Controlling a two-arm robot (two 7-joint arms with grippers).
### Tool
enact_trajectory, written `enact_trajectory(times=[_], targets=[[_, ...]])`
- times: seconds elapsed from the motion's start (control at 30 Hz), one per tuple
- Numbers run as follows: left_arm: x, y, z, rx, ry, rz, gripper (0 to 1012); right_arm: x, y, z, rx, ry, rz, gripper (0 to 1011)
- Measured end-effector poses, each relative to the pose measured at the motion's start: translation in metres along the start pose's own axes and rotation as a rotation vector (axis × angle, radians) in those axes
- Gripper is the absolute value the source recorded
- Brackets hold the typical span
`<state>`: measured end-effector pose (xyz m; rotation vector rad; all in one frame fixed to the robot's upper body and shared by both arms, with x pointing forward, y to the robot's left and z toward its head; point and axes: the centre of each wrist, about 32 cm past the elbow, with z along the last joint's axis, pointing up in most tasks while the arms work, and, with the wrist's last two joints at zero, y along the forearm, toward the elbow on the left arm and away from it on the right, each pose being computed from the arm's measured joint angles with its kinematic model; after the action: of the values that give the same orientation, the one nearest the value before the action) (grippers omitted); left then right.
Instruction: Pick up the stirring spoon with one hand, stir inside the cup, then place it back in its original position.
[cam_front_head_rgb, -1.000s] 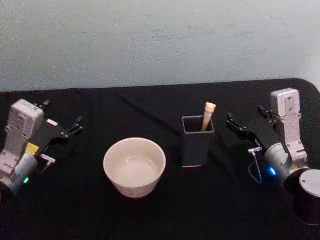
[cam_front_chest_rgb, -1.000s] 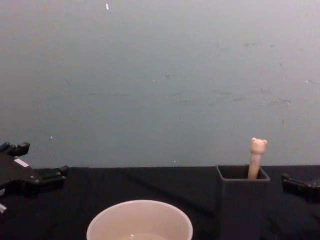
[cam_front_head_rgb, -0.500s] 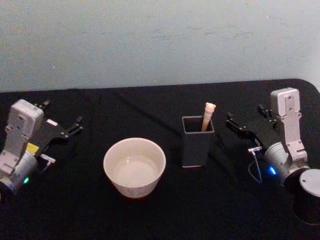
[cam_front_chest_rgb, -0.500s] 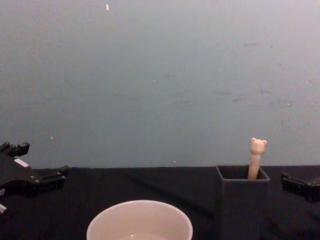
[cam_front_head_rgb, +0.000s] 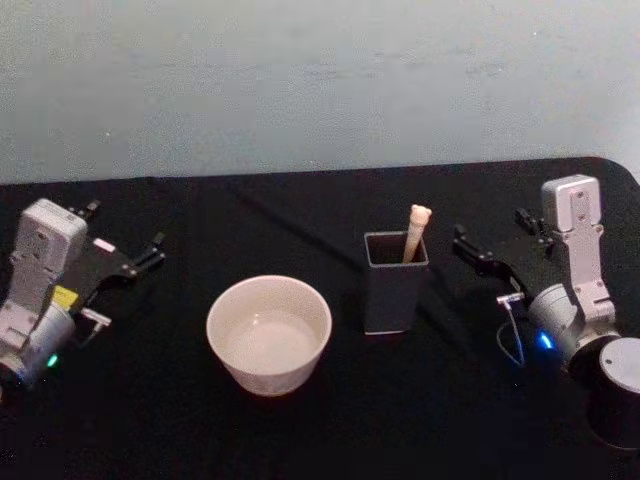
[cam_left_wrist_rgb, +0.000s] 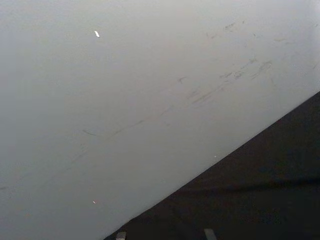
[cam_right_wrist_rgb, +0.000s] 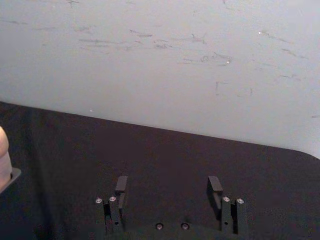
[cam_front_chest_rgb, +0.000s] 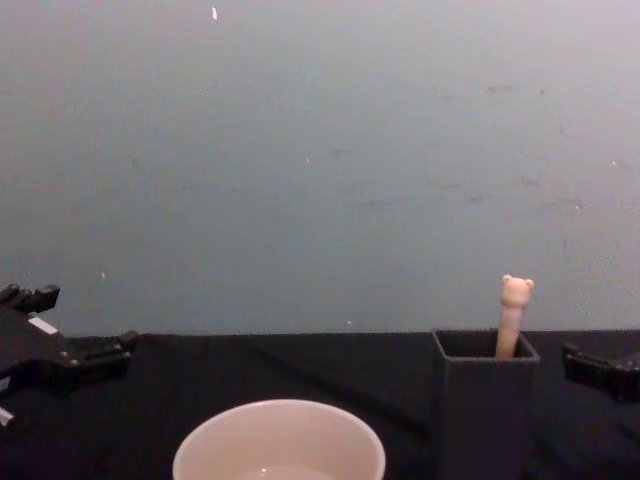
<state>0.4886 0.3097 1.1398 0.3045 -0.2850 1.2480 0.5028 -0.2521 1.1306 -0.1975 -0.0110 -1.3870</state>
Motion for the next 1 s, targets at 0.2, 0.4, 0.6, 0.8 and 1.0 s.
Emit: enact_trajectory(times=[0.2,0.4,0.6,0.8,1.0], targets=[[0.0,0.0,0.0,0.0,0.0,0.0,1002,0.0,0.0,0.0,0.0,0.0,0.0,1002],[0.0,0.0,0.0,0.0,0.0,0.0,1001,0.0,0.0,0.0,0.0,0.0,0.0,1003],[0.0,0.0,0.0,0.0,0.0,0.0,1001,0.0,0.0,0.0,0.0,0.0,0.0,1003],[0.0,0.0,0.0,0.0,0.0,0.0,1001,0.0,0.0,0.0,0.0,0.0,0.0,1003],[0.0,0.0,0.0,0.0,0.0,0.0,1001,0.0,0.0,0.0,0.0,0.0,0.0,1003]])
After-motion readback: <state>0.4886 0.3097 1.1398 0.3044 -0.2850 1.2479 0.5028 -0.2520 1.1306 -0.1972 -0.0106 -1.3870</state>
